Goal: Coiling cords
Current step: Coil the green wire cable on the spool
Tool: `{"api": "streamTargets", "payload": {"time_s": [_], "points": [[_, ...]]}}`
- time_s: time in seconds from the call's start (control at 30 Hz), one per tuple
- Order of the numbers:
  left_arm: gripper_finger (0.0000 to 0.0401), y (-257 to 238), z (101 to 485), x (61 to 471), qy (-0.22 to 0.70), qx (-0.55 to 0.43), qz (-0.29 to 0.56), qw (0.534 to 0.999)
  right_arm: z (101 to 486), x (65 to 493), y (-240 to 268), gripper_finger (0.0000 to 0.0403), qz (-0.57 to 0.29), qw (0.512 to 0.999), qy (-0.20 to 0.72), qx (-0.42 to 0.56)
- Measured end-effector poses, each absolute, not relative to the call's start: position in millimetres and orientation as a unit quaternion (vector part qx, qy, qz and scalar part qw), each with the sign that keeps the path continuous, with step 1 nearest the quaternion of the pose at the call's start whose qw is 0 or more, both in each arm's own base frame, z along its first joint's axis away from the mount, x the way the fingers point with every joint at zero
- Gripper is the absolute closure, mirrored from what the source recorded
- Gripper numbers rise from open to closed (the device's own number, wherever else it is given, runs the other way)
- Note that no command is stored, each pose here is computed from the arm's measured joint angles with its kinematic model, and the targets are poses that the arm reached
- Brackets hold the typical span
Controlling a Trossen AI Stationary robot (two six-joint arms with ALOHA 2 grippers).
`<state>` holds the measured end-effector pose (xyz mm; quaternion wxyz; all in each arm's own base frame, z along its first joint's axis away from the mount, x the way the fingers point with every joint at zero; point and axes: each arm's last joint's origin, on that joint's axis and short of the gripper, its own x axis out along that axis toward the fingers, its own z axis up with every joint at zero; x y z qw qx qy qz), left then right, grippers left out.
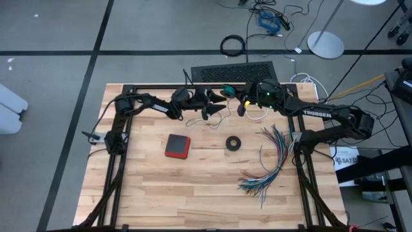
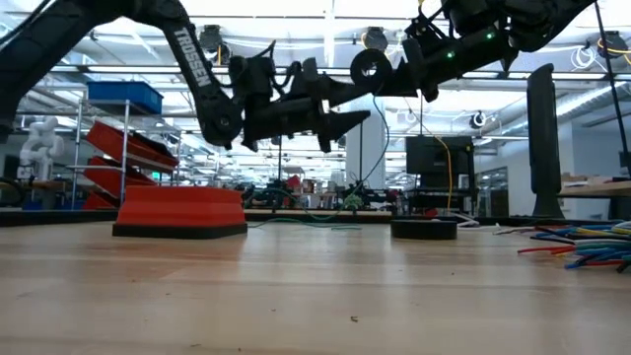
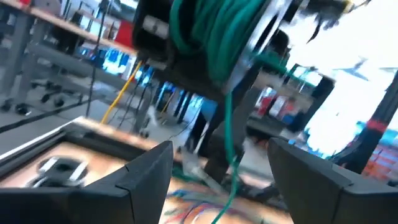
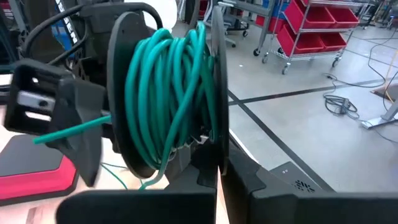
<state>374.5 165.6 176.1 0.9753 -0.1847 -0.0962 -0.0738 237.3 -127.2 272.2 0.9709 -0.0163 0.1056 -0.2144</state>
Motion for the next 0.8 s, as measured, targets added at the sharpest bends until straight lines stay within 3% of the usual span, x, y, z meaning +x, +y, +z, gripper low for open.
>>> {"api": "streamTargets", "payload": {"time_s": [0.47,0.8], "points": [[0.0133,156.2,172.2,399.7,-0.103,-0.176,-0.1,0.974,272.9,237.4,-127.3,0.0403,-0.215,0.971,0.103,-0.019],[0.0197,156.1,164.9,398.4,-0.081,-0.161,-0.093,0.979,272.9,237.4,-127.3,0.0403,-0.214,0.971,0.105,-0.029]]}}
